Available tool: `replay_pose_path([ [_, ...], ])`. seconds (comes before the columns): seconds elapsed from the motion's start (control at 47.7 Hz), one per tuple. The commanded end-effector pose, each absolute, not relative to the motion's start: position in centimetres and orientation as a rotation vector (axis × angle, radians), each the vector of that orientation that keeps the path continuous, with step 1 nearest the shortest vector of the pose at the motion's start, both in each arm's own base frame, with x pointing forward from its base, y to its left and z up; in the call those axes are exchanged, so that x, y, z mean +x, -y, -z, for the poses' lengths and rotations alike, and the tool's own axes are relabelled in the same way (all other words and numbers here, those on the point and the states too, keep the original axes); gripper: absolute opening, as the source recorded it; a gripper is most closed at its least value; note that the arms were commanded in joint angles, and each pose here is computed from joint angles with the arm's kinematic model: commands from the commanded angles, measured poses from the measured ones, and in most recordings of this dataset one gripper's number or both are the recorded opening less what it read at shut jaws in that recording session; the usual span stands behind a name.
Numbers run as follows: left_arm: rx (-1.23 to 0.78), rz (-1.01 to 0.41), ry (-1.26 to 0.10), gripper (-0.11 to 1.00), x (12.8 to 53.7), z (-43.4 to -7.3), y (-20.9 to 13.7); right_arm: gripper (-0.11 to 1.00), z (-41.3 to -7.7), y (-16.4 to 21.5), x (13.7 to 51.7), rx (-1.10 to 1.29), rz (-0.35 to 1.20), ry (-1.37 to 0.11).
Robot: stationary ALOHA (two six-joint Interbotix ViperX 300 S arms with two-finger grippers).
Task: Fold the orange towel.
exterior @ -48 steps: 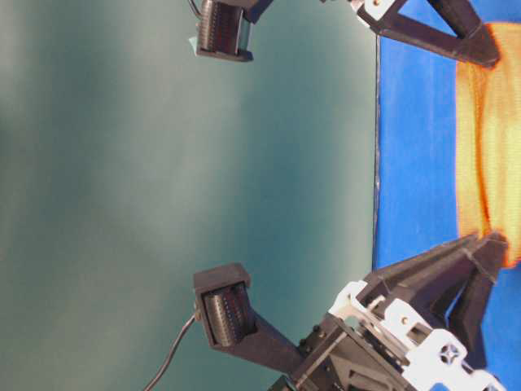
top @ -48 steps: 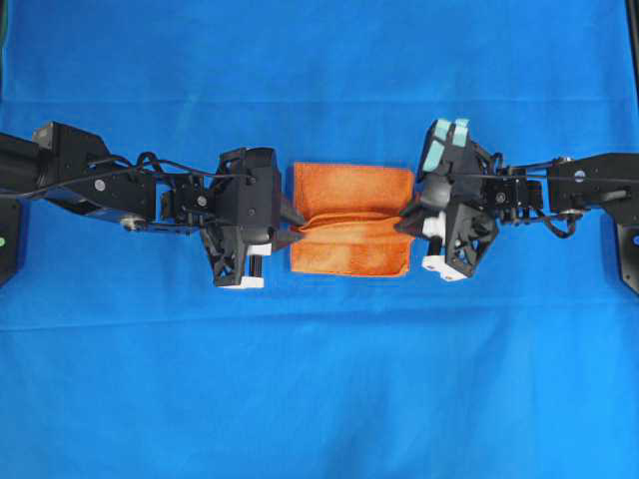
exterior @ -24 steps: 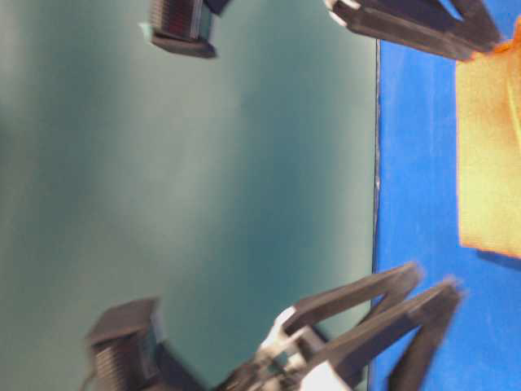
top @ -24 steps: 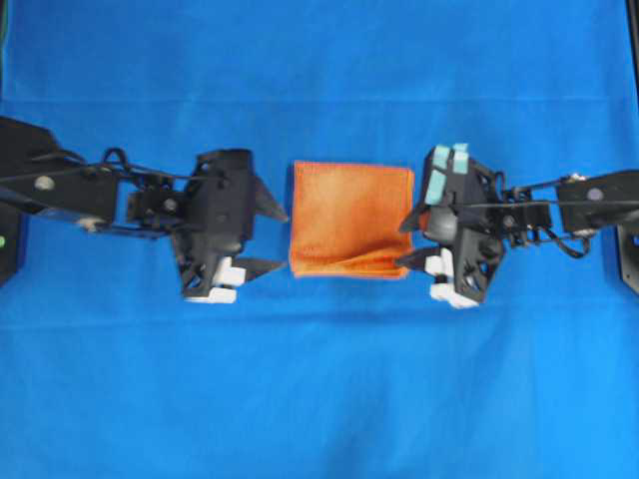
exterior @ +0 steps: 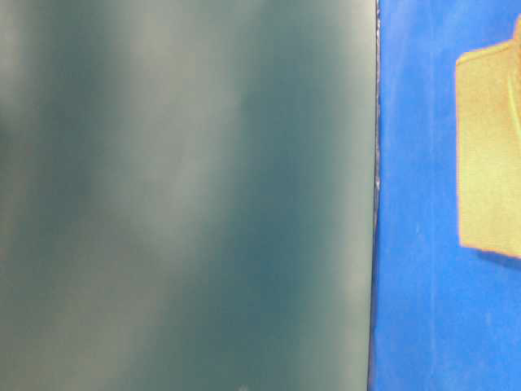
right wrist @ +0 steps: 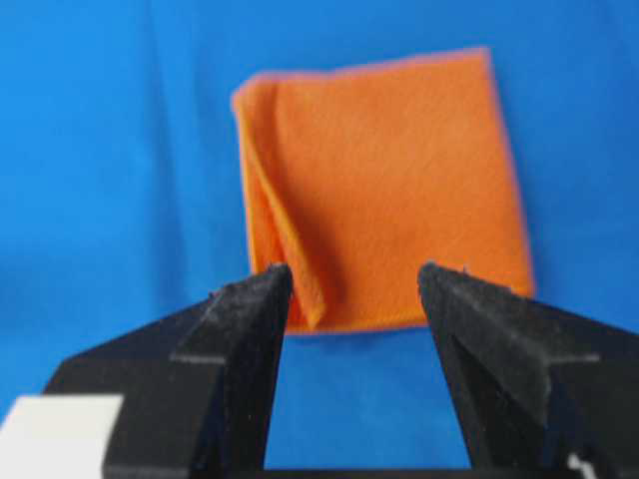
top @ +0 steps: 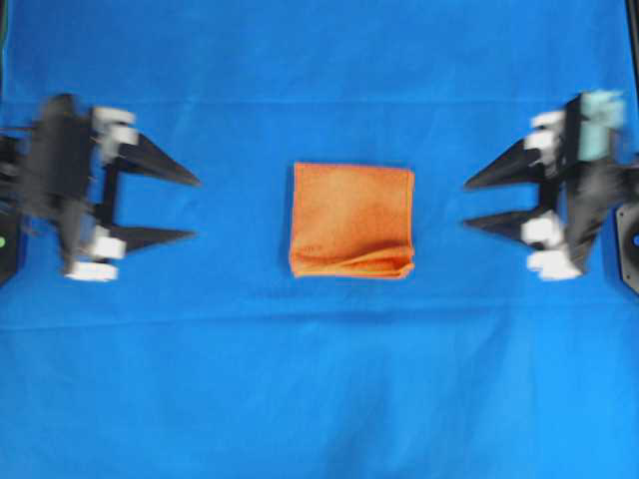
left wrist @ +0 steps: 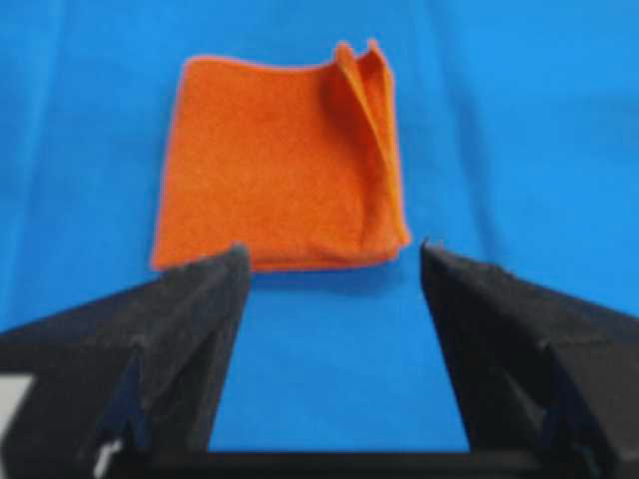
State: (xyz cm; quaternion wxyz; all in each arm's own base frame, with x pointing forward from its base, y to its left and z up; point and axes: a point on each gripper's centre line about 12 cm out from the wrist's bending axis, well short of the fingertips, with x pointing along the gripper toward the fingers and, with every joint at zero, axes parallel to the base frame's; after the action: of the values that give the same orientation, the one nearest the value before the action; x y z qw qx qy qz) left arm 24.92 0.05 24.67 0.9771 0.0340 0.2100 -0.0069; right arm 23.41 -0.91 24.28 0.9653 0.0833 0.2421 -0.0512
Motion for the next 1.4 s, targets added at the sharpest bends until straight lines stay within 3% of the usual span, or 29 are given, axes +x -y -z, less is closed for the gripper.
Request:
replay_pose_path([
  [0.0,0.065,0.006,-0.337,0.63,23.1,-26.4,-0.2,0.59,-26.1,1.0,21.8,0.149,0.101,-0.415],
  [0.23,0.059,-0.003,-0.264,0.63,18.5,-26.8,-0.2,0.59,-26.4,1.3,18.4,0.096,0.119,-0.355],
  [0.482,0.046,-0.003,-0.216,0.61,15.2,-24.7,-0.1,0.59,-24.1,1.2,16.0,0.098,0.11,-0.303],
  [0.775,0.019,-0.007,-0.239,0.61,14.6,-23.5,-0.2,0.59,-21.4,1.5,15.7,0.119,0.118,-0.288],
  [1.383,0.018,-0.007,-0.242,0.61,14.6,-23.4,-0.2,0.58,-21.4,1.5,15.8,0.122,0.121,-0.288],
])
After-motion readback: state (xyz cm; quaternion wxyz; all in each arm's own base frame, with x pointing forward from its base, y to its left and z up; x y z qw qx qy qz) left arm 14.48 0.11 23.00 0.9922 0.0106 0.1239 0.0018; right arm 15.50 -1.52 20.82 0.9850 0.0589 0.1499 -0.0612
